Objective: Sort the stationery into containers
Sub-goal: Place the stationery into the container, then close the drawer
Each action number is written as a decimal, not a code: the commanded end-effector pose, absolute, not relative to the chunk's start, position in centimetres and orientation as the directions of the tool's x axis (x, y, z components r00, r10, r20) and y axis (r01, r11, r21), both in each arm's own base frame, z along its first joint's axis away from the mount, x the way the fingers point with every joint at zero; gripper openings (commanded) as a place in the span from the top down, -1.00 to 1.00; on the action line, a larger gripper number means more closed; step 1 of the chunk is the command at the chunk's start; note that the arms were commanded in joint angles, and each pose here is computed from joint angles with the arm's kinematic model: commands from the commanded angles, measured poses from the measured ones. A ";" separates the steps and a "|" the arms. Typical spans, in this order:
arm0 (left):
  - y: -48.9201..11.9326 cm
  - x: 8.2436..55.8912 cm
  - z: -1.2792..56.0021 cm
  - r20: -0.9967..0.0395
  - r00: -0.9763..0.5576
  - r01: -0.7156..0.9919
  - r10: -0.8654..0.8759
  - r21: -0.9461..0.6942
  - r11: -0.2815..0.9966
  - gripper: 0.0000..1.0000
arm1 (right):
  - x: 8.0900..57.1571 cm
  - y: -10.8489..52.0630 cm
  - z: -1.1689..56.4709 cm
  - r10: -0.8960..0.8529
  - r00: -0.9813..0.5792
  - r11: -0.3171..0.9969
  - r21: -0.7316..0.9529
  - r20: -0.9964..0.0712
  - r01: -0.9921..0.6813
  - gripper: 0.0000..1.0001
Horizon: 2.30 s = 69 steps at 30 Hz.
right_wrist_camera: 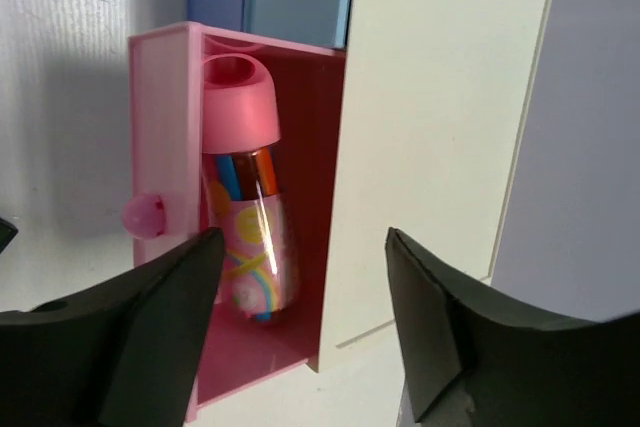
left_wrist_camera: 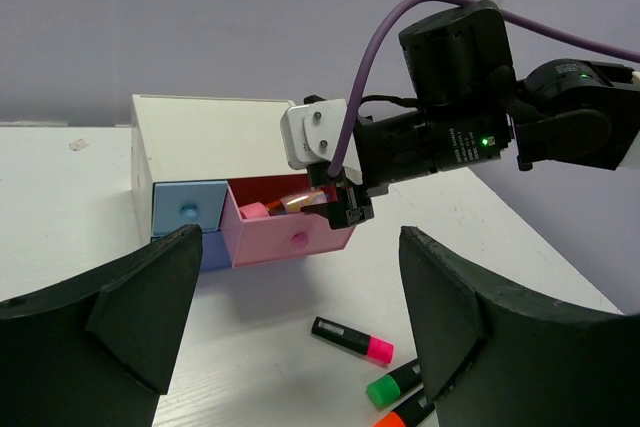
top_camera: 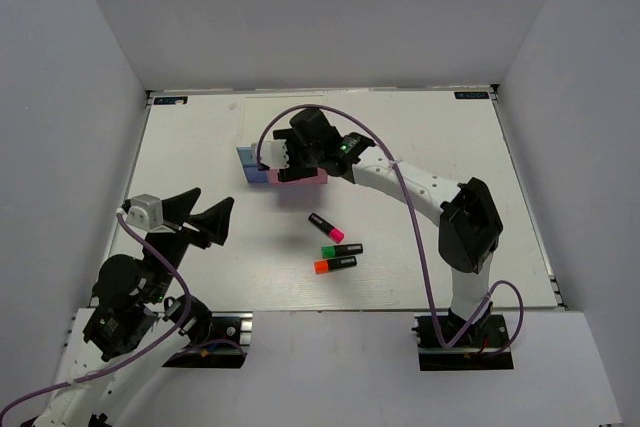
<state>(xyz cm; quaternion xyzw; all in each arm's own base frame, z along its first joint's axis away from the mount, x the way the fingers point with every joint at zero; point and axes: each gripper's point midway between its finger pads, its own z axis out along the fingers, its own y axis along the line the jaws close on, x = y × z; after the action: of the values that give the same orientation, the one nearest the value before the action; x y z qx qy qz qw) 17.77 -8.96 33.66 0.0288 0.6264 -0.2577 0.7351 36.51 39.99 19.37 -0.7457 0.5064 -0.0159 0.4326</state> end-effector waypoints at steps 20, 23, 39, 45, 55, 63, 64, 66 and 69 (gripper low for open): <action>-8.8 18.3 32.9 -0.945 0.067 0.387 -0.319 -0.269 0.882 -0.79 | 33.5 40.4 25.5 -0.642 0.513 -0.032 -0.649 -0.569 -0.760 0.90; -8.8 18.3 32.9 -0.945 0.067 0.387 -0.319 -0.269 0.882 -0.79 | 32.9 40.0 24.5 -0.648 0.507 -0.058 -0.627 -0.568 -0.777 0.59; -8.7 18.1 33.0 -0.943 0.074 0.389 -0.324 -0.271 0.880 -0.79 | 33.3 40.3 21.1 -0.687 0.482 -0.100 -0.587 -0.543 -0.804 -0.81; -8.9 18.1 33.1 -0.944 0.073 0.398 -0.323 -0.270 0.877 -0.79 | 34.0 40.6 20.2 -0.702 0.478 -0.101 -0.591 -0.528 -0.800 -0.81; -8.9 18.1 33.1 -0.944 0.073 0.398 -0.323 -0.270 0.877 -0.79 | 36.9 40.9 19.7 -0.742 0.449 -0.026 -0.647 -0.499 -0.762 -0.81; -8.9 18.1 33.1 -0.944 0.073 0.398 -0.323 -0.270 0.877 -0.79 | 39.1 40.3 18.8 -0.787 0.402 0.028 -0.678 -0.467 -0.734 -0.81; -8.9 18.1 33.1 -0.944 0.073 0.398 -0.323 -0.270 0.877 -0.79 | 39.3 40.2 18.8 -0.790 0.397 0.035 -0.681 -0.467 -0.731 -0.81; -8.9 18.1 33.1 -0.944 0.073 0.398 -0.323 -0.270 0.877 -0.79 | 39.7 40.2 19.2 -0.790 0.394 0.053 -0.692 -0.470 -0.720 -0.81; -8.9 18.1 33.1 -0.944 0.073 0.398 -0.323 -0.270 0.877 -0.79 | 40.6 40.1 19.8 -0.795 0.379 0.088 -0.708 -0.474 -0.701 -0.81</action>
<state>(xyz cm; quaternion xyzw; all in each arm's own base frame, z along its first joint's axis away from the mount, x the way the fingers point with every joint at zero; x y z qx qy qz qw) 17.86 -8.89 33.62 0.0265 0.6275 -0.2554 0.7351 37.60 40.19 17.62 -0.7103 0.5466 -0.0128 0.4434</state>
